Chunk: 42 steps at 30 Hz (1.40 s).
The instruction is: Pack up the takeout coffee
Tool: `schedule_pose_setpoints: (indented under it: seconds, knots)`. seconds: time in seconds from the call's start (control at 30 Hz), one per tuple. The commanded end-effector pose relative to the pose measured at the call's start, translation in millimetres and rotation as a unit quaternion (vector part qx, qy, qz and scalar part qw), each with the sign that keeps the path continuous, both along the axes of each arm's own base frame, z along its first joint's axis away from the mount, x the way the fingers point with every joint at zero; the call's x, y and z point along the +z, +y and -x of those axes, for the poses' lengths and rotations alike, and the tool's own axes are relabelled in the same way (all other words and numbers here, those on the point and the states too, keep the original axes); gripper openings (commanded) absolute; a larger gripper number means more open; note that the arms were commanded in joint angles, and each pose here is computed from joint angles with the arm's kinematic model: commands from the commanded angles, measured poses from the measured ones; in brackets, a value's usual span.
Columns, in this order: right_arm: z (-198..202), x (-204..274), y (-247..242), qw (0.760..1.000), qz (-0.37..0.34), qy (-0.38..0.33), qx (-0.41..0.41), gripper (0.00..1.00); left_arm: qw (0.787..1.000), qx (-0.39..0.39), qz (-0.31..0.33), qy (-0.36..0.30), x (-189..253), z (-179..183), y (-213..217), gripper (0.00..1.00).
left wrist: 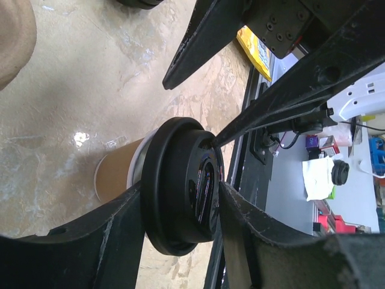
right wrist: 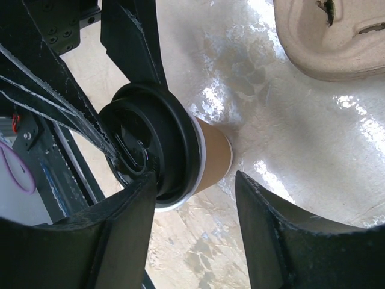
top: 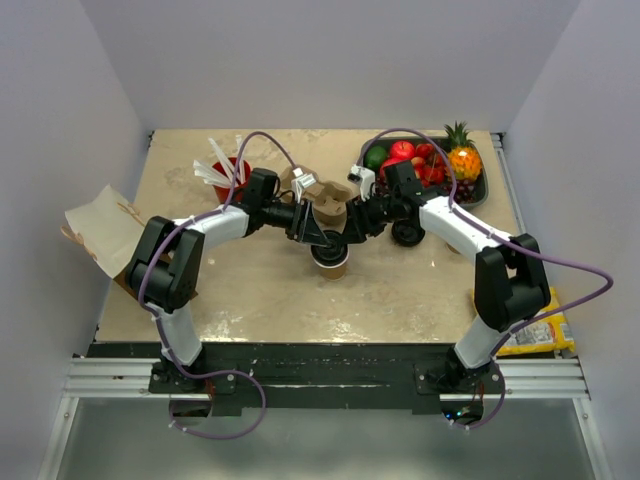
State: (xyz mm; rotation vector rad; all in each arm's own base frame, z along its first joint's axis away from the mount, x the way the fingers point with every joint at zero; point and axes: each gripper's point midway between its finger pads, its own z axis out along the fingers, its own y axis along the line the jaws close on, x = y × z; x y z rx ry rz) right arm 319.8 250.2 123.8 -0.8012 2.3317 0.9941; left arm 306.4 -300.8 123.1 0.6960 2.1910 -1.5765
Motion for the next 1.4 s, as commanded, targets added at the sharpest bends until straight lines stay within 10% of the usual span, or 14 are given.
schedule_pose_setpoints:
  seconds: [0.0,1.37]
  knots:
    - [-1.1,17.0,9.4,0.999,-0.026,-0.015,0.014,0.56,0.999,-0.015,0.022,-0.045,25.1,-3.5,-6.3,0.53]
    - [7.7,15.5,13.5,1.000,-0.020,-0.005,0.022,0.58,0.995,0.001,-0.041,-0.094,17.9,3.7,-10.8,0.61]
